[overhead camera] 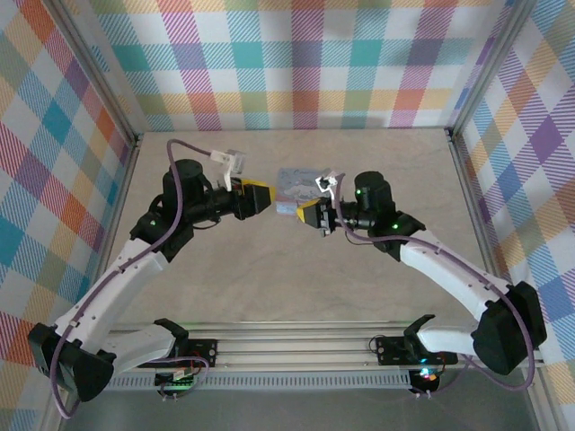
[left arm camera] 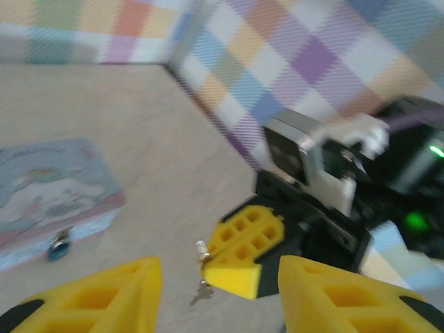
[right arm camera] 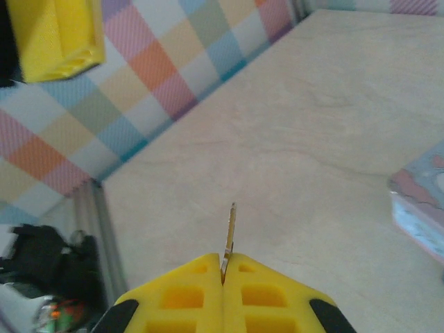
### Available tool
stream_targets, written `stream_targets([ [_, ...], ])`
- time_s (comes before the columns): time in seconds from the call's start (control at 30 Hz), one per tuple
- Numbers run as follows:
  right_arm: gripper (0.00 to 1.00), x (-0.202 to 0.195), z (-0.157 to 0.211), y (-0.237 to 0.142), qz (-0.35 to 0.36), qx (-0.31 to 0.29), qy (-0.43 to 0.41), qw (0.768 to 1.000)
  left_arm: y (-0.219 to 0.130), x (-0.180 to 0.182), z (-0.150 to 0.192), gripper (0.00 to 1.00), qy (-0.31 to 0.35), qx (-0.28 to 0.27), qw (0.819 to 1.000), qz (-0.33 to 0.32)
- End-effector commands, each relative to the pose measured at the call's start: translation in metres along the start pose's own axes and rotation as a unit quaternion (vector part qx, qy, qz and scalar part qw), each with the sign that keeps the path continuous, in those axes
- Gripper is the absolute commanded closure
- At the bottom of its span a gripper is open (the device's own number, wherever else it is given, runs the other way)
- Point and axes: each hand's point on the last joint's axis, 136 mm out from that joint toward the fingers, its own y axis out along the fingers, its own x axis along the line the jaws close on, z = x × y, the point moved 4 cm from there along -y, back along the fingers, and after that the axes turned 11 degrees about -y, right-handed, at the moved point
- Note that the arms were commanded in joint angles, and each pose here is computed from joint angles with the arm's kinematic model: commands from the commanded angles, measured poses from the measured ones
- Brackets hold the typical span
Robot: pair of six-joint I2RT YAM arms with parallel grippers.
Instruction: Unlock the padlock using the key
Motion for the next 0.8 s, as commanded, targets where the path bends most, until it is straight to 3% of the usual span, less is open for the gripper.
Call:
stream_targets([
  [0.0,1.0,0.028,-0.023,-0.016,-0.094,-0.033,0.019,0.995,0.007,-0.026,0.005,0.53,0.064,0.041,0.989,0.127],
  [0.1,1.0,0.033,-0.027,-0.021,-0.12,-0.037,0.028,0.992,0.021,-0.026,0.005,0.76,0.023,0.08,0.983,0.164],
  [0.27,1.0,0.042,-0.03,-0.026,-0.148,-0.041,0.034,0.988,0.043,-0.021,0.006,0.67,-0.026,0.127,0.97,0.204],
  [0.77,1.0,0.044,-0.032,-0.032,-0.152,-0.059,0.035,0.986,0.038,-0.029,0.013,0.73,-0.03,0.133,0.963,0.232],
])
